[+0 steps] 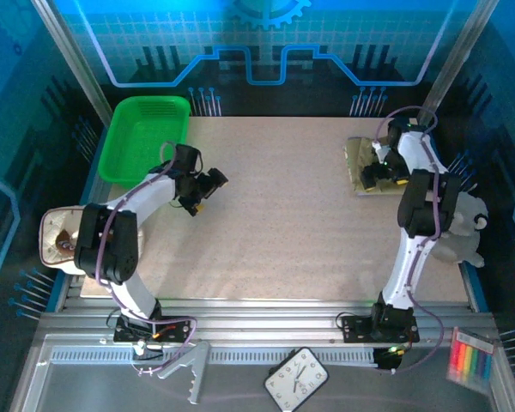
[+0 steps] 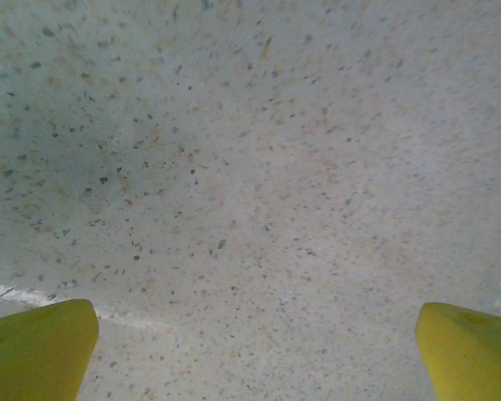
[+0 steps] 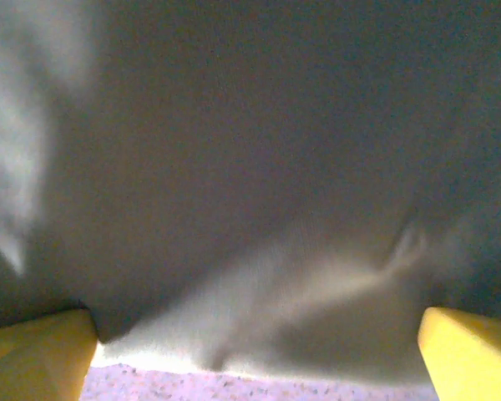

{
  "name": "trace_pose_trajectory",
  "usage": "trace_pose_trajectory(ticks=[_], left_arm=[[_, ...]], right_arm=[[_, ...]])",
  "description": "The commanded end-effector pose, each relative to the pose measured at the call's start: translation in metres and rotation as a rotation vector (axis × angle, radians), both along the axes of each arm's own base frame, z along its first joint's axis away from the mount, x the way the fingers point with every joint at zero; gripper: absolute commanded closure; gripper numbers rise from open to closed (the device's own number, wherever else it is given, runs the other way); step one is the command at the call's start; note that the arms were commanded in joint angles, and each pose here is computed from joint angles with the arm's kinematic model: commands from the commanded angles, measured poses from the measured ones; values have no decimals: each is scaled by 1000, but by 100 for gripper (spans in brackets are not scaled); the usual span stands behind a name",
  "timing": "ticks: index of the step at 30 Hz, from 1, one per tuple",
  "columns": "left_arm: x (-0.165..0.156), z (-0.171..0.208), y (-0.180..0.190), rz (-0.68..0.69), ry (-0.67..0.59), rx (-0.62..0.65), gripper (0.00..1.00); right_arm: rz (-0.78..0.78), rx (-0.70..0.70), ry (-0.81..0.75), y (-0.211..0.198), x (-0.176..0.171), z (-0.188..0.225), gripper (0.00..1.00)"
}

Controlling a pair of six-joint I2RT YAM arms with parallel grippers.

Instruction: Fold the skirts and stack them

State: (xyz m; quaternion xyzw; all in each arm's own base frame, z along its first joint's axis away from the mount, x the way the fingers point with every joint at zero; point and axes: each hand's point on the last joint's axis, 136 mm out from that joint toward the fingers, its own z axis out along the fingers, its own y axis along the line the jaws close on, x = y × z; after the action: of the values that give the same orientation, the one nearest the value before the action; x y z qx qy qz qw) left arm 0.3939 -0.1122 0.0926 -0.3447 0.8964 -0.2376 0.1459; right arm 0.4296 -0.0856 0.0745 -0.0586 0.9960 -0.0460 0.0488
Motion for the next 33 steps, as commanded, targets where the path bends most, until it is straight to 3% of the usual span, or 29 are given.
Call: trace_pose_trajectory(ticks=[1, 5, 9, 14, 20, 23, 29, 33], left_arm=[[1, 39, 19, 15, -125, 64, 1], [-10, 73, 45, 52, -243, 186, 1], [-33, 90, 89, 155, -306, 350, 1], [-59, 92, 142, 292, -325, 490, 1], [-96, 80, 205, 480, -253, 797, 1], [-104, 71, 219, 496, -234, 899, 1], [-85, 31, 223, 351, -260, 900, 1], [-71, 3, 217, 240, -252, 821, 1]], right_arm=[[-68, 3, -211, 6, 3, 65, 0], [-151, 37, -418, 18, -7, 114, 0], [-186, 175, -677, 45, -22, 154, 0], [-235, 255, -883, 54, -47, 164, 0], [-263, 224, -1010, 50, -80, 121, 0], [-309, 169, -1053, 39, -92, 91, 0], [-252, 151, -959, 43, -95, 34, 0], [-152, 200, -1024, 57, -78, 42, 0]])
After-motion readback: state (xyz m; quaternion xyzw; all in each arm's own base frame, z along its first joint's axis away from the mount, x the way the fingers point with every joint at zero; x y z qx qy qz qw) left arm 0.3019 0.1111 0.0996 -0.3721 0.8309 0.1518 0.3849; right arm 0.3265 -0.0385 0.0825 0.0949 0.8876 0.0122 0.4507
